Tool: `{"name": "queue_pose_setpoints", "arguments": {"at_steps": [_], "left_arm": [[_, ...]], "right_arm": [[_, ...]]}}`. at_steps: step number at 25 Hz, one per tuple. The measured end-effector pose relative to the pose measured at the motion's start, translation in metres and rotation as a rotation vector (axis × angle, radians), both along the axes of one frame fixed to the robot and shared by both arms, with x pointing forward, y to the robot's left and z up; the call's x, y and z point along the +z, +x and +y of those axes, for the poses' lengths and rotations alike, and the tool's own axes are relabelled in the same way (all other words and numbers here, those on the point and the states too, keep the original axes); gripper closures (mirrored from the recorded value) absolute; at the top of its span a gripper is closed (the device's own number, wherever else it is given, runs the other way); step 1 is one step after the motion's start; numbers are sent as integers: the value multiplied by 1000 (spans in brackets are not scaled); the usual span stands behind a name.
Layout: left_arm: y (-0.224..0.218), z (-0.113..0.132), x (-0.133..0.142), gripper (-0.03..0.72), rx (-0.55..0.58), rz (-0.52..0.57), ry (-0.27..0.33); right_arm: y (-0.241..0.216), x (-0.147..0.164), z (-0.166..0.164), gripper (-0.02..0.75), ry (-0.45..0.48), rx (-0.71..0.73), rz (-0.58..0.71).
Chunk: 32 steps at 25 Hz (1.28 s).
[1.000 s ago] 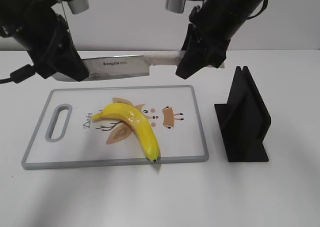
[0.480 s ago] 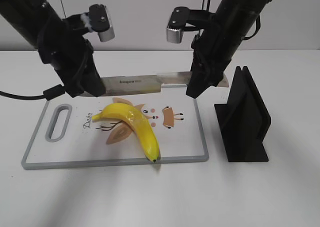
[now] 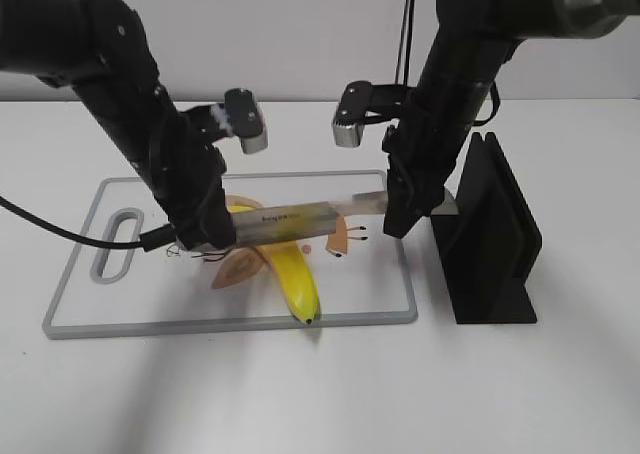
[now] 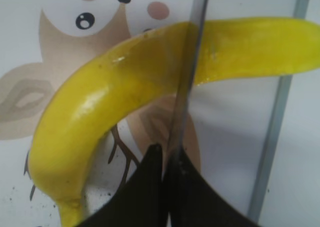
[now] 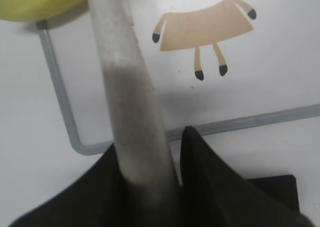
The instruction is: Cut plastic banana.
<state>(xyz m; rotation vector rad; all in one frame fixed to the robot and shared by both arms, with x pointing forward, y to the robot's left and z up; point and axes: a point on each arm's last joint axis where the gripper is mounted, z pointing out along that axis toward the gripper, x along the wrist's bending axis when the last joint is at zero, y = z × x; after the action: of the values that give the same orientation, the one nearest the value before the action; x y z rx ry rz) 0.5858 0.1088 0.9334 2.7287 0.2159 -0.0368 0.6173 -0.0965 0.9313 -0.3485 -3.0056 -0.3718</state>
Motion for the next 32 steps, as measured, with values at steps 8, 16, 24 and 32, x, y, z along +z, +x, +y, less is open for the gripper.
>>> {"name": "queue_pose_setpoints", "arguments": {"at_steps": [8,16,24,32], "left_arm": [[5,-4,-13,699,28,57,-4],[-1,-3,12,701,27,-7,-14],[-20,6,84,706,-29,-175,-30],[-30,12,110,709,-71,-250,-24]], "right_arm": [[6,-22,-1,482,-19,-9,35],[7,15,0,480,-6,-14,-33],[-9,77,-3,480,55,-32,-85],[-18,100,-3,540,109,149,-151]]}}
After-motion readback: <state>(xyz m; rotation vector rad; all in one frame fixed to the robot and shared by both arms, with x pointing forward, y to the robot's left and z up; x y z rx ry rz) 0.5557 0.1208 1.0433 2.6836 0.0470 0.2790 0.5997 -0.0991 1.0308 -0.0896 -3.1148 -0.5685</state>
